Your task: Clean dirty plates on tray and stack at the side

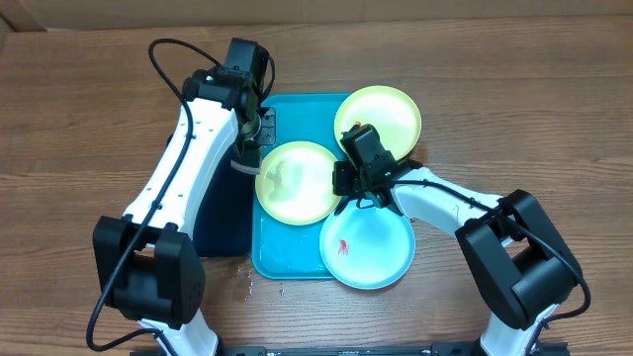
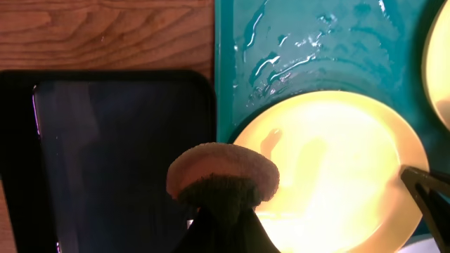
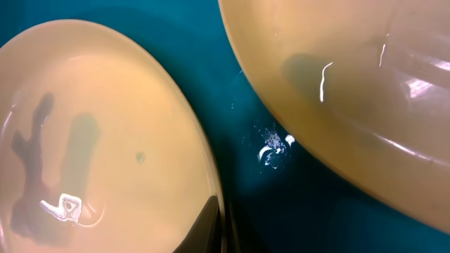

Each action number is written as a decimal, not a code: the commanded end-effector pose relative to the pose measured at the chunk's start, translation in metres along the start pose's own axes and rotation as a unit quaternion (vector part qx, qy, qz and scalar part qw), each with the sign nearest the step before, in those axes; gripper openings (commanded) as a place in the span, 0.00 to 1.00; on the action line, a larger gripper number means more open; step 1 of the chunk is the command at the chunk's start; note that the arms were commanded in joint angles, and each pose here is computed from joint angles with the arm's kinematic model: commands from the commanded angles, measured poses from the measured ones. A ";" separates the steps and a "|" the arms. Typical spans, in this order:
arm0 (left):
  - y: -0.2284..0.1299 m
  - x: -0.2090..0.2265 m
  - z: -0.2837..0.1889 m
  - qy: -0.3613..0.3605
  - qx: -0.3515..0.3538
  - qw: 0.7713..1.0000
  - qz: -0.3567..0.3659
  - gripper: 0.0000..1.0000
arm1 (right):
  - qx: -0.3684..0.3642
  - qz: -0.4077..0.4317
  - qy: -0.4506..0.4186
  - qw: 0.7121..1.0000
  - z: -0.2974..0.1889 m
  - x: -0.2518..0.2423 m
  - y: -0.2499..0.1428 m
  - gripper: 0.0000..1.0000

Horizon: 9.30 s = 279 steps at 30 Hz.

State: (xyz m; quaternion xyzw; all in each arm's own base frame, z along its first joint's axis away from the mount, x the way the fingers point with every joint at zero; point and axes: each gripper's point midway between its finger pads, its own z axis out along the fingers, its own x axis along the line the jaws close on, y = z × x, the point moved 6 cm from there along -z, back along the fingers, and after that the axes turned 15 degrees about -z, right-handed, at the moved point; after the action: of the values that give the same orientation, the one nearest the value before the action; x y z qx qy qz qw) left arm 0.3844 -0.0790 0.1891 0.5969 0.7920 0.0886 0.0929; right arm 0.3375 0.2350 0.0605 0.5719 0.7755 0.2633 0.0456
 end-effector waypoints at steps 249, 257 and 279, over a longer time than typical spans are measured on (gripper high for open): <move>-0.042 0.145 -0.174 -0.217 -0.285 0.932 -0.059 1.00 | 0.020 0.101 -0.024 0.994 -0.051 -0.153 0.056 0.04; -0.041 0.145 -0.175 -0.218 -0.287 0.931 -0.059 1.00 | 0.002 0.075 0.023 0.997 -0.066 -0.114 0.069 0.04; -0.044 0.150 -0.171 -0.203 -0.274 0.935 -0.098 1.00 | 0.017 0.136 -0.039 0.990 -0.035 -0.048 0.057 0.04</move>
State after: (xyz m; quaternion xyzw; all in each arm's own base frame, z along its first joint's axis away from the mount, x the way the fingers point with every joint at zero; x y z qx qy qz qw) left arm 0.2633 0.0440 0.3352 0.4915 0.7424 0.1566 0.4275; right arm 0.3865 0.1884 0.1096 0.6426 0.7294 0.2310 0.0409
